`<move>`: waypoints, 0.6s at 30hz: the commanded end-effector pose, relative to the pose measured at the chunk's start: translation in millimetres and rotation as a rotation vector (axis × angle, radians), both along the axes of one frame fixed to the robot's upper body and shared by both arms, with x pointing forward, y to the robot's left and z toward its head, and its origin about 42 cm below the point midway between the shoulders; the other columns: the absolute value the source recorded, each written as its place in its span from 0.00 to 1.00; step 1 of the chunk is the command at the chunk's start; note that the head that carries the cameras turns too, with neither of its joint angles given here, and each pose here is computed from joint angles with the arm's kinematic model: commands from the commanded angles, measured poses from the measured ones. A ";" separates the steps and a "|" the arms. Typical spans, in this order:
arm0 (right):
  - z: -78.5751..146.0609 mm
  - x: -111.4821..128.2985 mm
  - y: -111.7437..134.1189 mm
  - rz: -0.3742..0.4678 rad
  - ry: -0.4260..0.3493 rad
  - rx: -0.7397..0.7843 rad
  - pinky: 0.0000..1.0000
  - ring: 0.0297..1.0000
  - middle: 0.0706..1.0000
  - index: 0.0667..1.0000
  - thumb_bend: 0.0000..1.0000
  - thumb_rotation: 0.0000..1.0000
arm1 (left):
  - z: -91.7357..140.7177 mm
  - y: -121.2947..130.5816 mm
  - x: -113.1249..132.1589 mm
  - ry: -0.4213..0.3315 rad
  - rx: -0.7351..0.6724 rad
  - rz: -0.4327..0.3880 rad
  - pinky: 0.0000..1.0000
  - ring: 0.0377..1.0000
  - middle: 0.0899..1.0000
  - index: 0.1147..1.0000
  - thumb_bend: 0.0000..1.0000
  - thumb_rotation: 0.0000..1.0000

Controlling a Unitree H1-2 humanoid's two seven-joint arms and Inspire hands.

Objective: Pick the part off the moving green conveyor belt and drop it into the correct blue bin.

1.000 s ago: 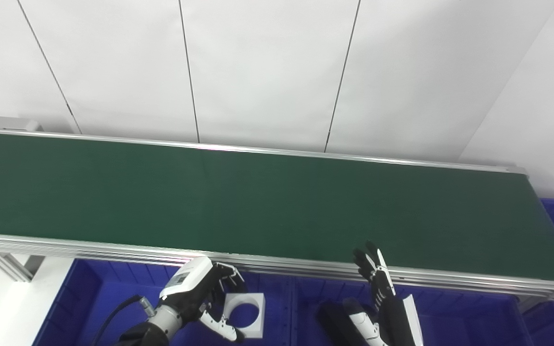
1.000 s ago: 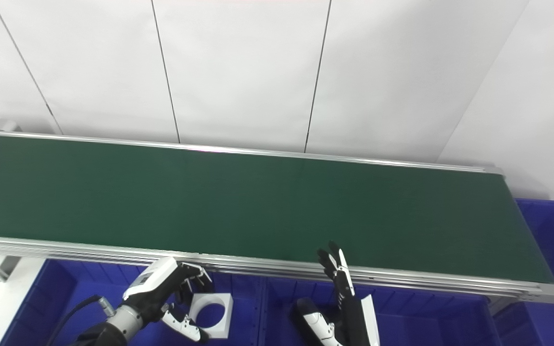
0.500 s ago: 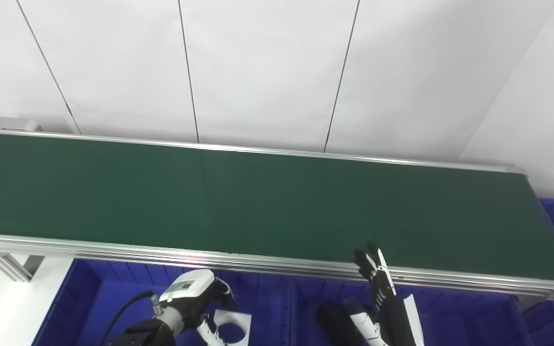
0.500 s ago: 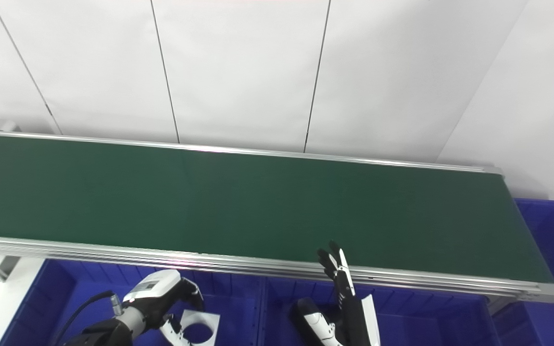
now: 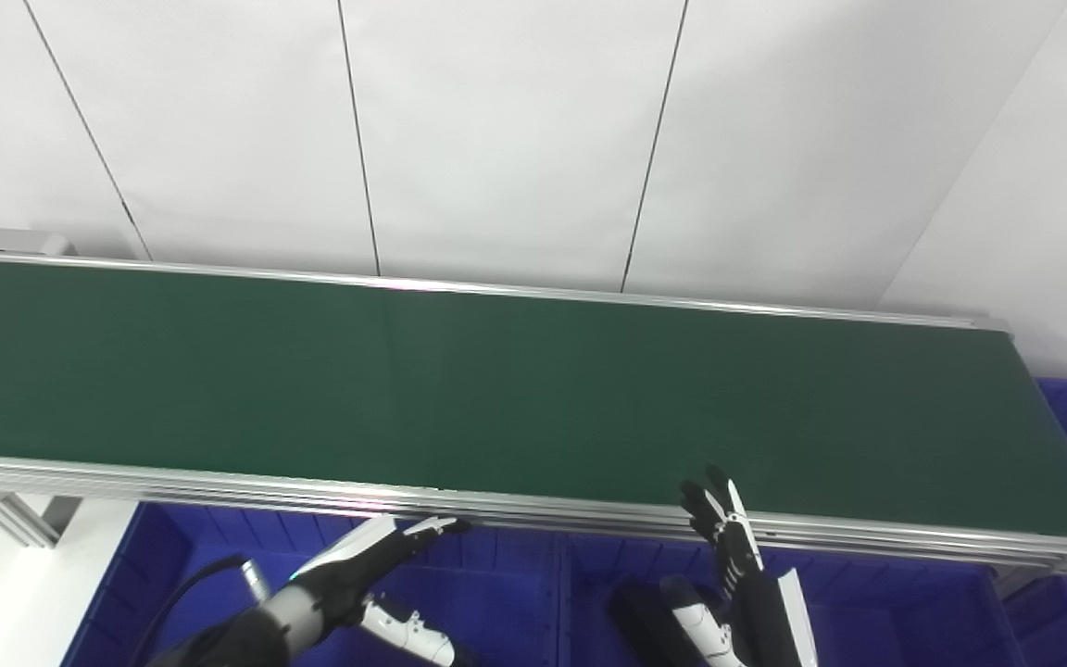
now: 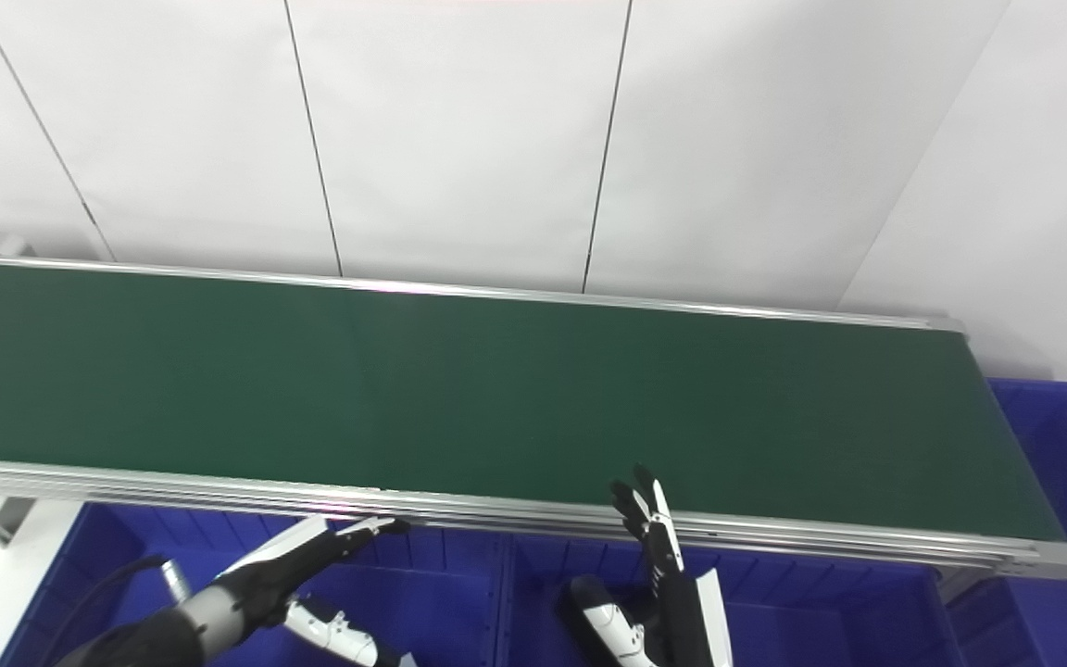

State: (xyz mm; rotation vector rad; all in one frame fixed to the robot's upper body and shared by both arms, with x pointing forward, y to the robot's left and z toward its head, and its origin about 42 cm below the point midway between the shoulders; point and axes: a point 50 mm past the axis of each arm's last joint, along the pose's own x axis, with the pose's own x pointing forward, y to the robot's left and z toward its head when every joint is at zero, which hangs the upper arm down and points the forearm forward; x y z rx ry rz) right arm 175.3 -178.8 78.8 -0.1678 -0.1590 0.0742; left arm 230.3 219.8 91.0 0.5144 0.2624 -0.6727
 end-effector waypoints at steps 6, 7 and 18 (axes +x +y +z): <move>10.1 1.0 0.7 0.011 -0.014 -0.005 0.92 0.91 0.91 0.97 0.70 0.73 | 1.9 -17.5 -14.1 -0.178 -0.552 0.157 0.90 0.93 0.95 0.95 0.95 0.38; 10.2 0.8 0.8 0.011 -0.010 -0.004 0.92 0.91 0.91 0.97 0.70 0.73 | 3.0 -19.3 -14.1 -0.191 -0.580 0.176 0.90 0.93 0.95 0.95 0.95 0.38; 10.5 -0.6 0.8 -0.005 0.040 -0.043 0.91 0.91 0.92 0.97 0.69 0.71 | -6.2 -17.2 -20.5 -0.314 -0.645 0.351 0.91 0.95 0.98 1.00 0.88 0.40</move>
